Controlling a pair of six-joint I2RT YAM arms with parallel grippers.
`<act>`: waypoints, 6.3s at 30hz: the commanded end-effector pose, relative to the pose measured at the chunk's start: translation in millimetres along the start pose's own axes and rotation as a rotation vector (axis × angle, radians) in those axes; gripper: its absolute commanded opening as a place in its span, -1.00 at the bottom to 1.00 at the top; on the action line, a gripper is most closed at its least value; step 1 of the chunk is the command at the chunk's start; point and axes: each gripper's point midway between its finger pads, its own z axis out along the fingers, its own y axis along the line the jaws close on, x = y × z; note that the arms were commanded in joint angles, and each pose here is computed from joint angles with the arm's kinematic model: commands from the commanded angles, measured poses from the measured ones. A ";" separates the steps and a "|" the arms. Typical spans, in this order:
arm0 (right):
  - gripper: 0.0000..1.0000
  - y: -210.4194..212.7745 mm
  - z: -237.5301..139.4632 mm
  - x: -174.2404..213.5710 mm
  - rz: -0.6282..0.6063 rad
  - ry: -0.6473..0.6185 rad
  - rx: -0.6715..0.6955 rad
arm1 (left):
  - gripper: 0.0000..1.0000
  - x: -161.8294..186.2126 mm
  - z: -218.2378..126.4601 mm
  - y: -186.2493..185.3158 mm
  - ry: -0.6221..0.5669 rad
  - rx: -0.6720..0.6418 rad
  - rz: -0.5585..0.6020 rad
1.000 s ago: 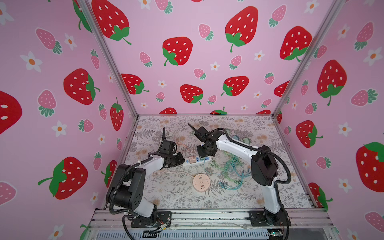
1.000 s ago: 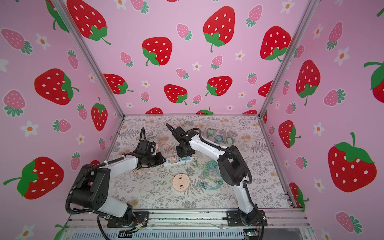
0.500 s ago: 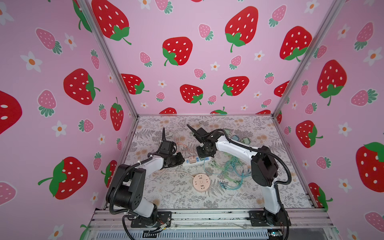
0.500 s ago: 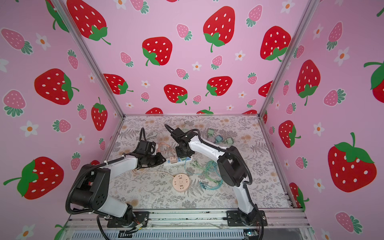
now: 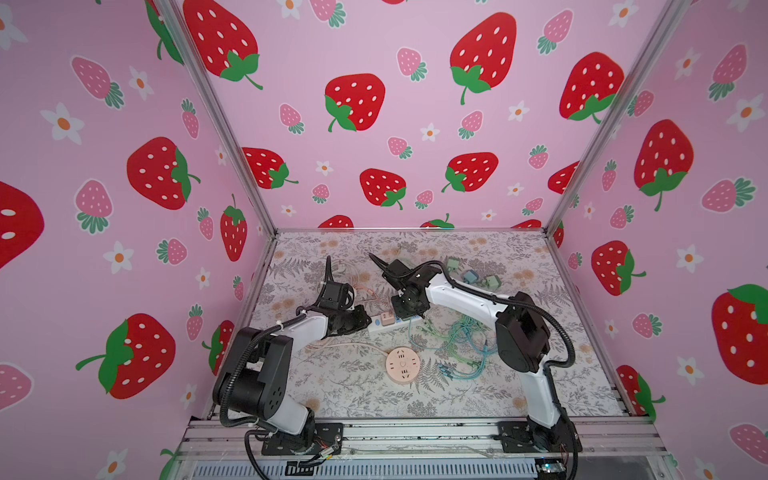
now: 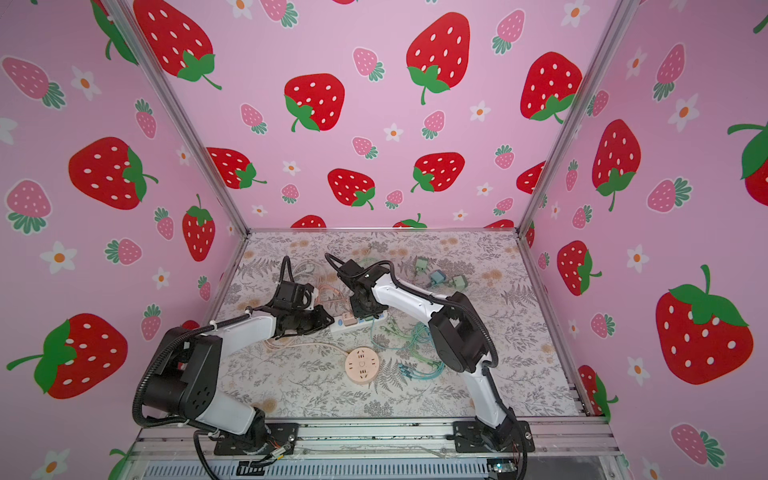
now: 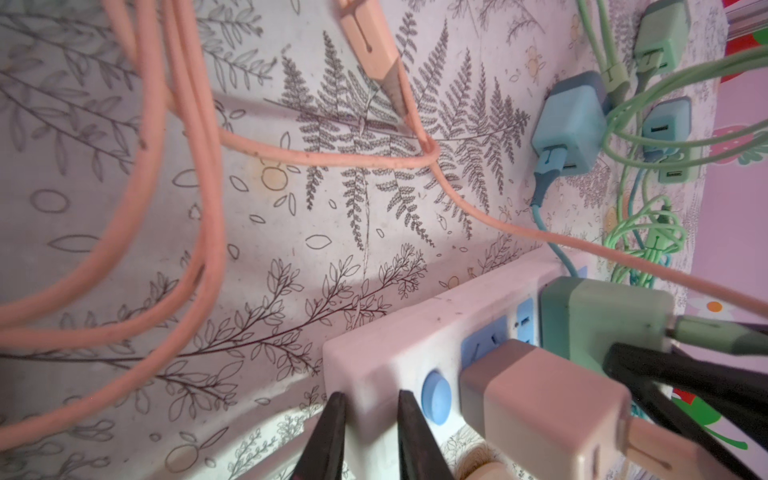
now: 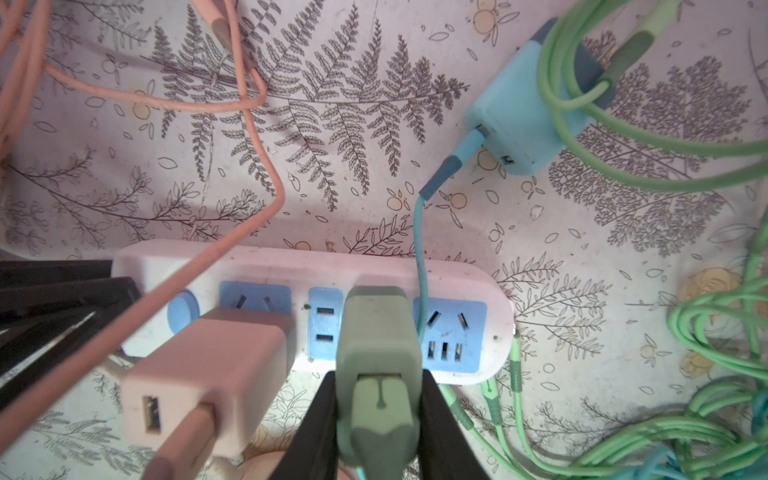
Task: Insert the plug
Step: 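Push the charger prongs down into the power strip socket with the right gripper, then open the right gripper and raise it off the plugged charger, then move the right gripper over the teal charger among the green cables, then lower the right gripper and close it on the teal charger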
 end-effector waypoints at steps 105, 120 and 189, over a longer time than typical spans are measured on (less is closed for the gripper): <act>-0.03 -121.6 7.3 -119.3 0.109 -0.331 -0.215 | -0.31 -22.1 -126.0 -25.5 -0.189 -0.023 0.042; 0.15 -119.8 31.4 -60.0 0.272 -0.273 -0.212 | -0.31 -28.5 -124.8 -27.4 -0.183 -0.020 0.047; 0.14 -112.2 60.7 -37.0 0.115 -0.143 0.036 | -0.32 -29.7 -129.9 -24.6 -0.205 0.009 0.019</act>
